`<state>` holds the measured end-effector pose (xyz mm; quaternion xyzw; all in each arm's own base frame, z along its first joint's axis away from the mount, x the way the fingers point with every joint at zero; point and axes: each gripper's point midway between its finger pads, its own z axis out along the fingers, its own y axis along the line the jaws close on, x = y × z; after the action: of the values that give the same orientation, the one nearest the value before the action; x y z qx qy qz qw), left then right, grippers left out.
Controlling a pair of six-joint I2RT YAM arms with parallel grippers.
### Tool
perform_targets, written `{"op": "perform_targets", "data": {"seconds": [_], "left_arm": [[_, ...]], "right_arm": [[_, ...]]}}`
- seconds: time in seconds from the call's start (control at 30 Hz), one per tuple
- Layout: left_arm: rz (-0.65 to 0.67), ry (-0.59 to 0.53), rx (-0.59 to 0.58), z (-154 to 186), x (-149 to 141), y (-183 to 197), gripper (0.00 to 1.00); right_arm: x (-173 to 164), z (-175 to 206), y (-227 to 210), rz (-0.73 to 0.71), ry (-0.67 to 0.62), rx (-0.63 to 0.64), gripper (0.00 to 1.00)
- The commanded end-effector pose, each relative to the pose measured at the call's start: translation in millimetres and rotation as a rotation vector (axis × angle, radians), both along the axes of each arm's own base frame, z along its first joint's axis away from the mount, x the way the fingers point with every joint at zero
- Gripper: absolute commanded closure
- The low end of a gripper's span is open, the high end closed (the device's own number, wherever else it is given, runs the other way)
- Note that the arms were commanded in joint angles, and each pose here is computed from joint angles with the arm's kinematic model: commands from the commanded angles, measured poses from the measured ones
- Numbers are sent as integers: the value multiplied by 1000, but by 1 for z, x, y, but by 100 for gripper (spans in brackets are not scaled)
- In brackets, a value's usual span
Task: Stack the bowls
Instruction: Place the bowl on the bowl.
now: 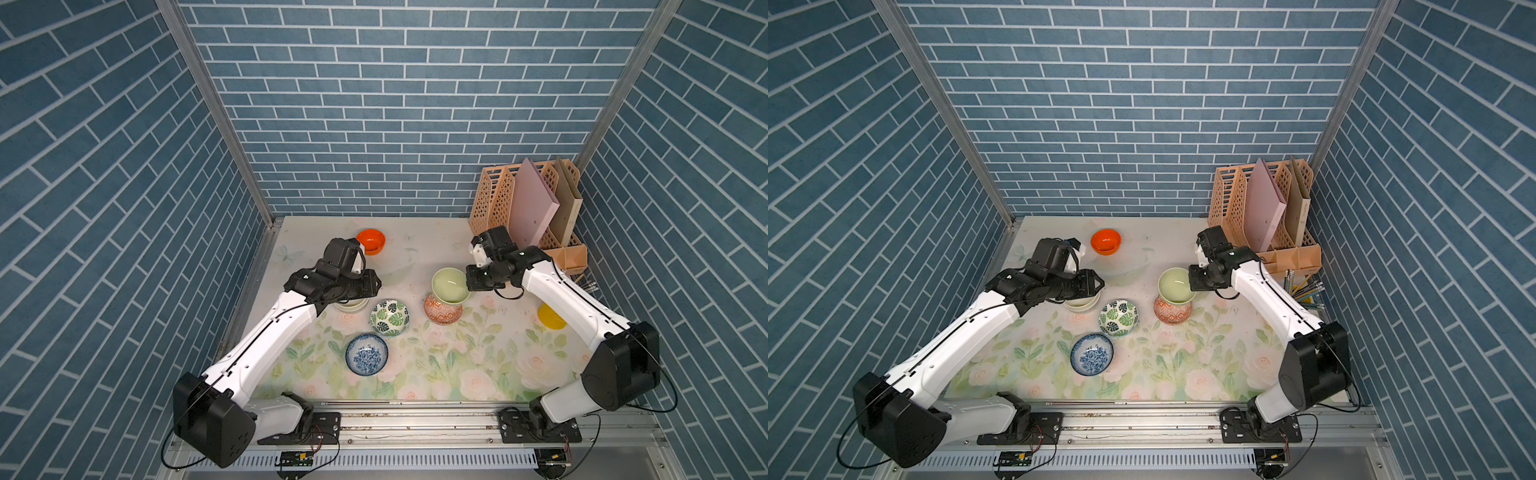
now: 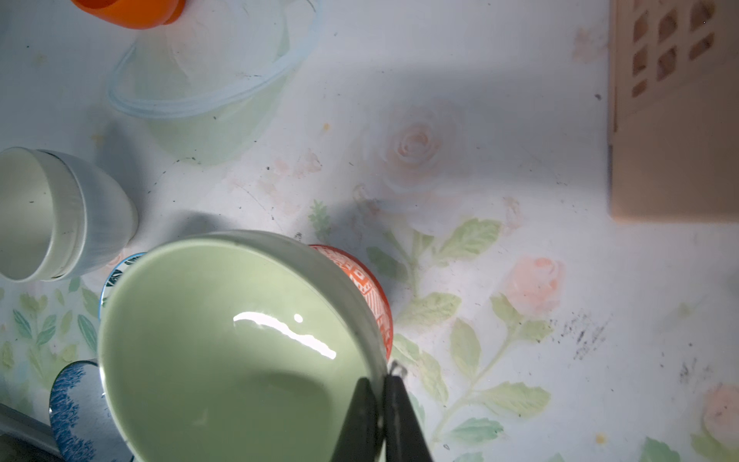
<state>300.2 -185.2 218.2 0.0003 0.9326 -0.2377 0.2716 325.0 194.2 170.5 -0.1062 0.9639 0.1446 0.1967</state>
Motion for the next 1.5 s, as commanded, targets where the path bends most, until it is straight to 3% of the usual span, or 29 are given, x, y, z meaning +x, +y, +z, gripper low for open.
{"op": "perform_targets", "data": {"seconds": [0.0, 0.7, 1.1, 1.47], "left_arm": [[25, -19, 27, 3, 2, 5, 51], [87, -6, 111, -7, 12, 29, 51], [87, 8, 116, -18, 14, 29, 52], [100, 36, 139, -32, 14, 32, 61]], "right_arm": [[12, 19, 27, 20, -52, 46, 100], [18, 20, 156, 235, -50, 47, 100], [8, 25, 192, 304, -61, 46, 100], [-1, 32, 207, 340, -78, 41, 100]]}}
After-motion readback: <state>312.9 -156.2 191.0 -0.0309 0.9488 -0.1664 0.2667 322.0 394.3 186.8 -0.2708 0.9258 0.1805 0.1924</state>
